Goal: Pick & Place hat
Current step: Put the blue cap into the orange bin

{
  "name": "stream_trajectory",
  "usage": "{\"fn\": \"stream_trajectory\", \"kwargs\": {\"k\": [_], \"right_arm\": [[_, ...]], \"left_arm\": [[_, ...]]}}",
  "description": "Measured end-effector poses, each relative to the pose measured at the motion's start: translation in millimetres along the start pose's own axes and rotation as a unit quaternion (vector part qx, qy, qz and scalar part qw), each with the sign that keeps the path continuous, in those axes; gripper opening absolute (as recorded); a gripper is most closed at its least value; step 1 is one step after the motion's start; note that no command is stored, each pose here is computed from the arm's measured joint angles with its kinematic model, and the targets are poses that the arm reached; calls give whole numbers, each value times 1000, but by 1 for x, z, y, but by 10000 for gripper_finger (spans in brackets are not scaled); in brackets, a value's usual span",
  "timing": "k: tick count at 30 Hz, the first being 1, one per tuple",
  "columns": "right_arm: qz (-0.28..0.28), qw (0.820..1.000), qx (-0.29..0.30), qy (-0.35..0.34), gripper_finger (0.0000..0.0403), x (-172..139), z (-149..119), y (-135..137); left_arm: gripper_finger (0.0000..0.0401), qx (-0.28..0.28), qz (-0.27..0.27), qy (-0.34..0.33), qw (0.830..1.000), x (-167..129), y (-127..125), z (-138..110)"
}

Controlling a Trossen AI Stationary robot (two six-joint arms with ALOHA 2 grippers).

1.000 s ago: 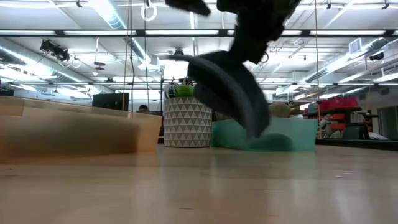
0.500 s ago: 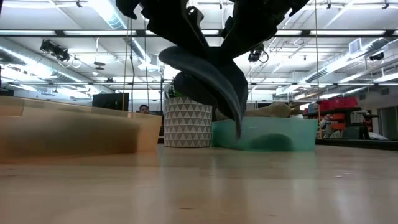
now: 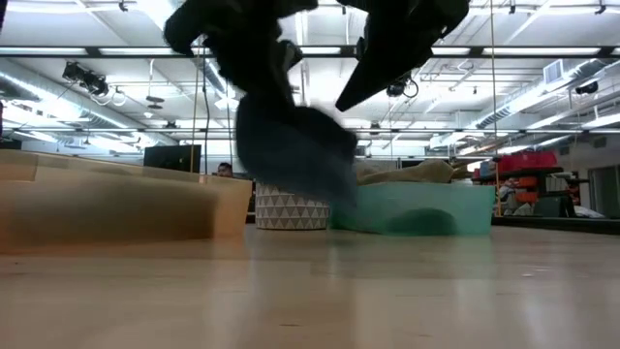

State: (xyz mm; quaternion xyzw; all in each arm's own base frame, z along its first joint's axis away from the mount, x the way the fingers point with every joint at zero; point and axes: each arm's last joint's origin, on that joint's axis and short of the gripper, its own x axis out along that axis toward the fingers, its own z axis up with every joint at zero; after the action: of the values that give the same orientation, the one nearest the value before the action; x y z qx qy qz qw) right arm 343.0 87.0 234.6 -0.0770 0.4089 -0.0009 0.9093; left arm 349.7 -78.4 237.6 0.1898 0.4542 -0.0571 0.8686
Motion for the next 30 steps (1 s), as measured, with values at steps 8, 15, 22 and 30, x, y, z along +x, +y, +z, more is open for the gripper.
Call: {"fn": "stream_trajectory", "kwargs": {"k": [8, 15, 22, 30], "right_arm": [[5, 1000, 20, 2, 126, -2, -1, 7], [4, 1000, 20, 4, 168, -2, -1, 7], [4, 1000, 20, 4, 174, -2, -1, 7], [4, 1000, 20, 5, 165, -1, -2, 7]], "left_arm": [[11, 60, 2, 47, 997, -27, -5, -10], [12, 199, 20, 30, 979, -106, -5, -26], [12, 242, -57, 111, 962, -162, -1, -73], [11, 254, -104, 95, 957, -167, -3, -79]]}}
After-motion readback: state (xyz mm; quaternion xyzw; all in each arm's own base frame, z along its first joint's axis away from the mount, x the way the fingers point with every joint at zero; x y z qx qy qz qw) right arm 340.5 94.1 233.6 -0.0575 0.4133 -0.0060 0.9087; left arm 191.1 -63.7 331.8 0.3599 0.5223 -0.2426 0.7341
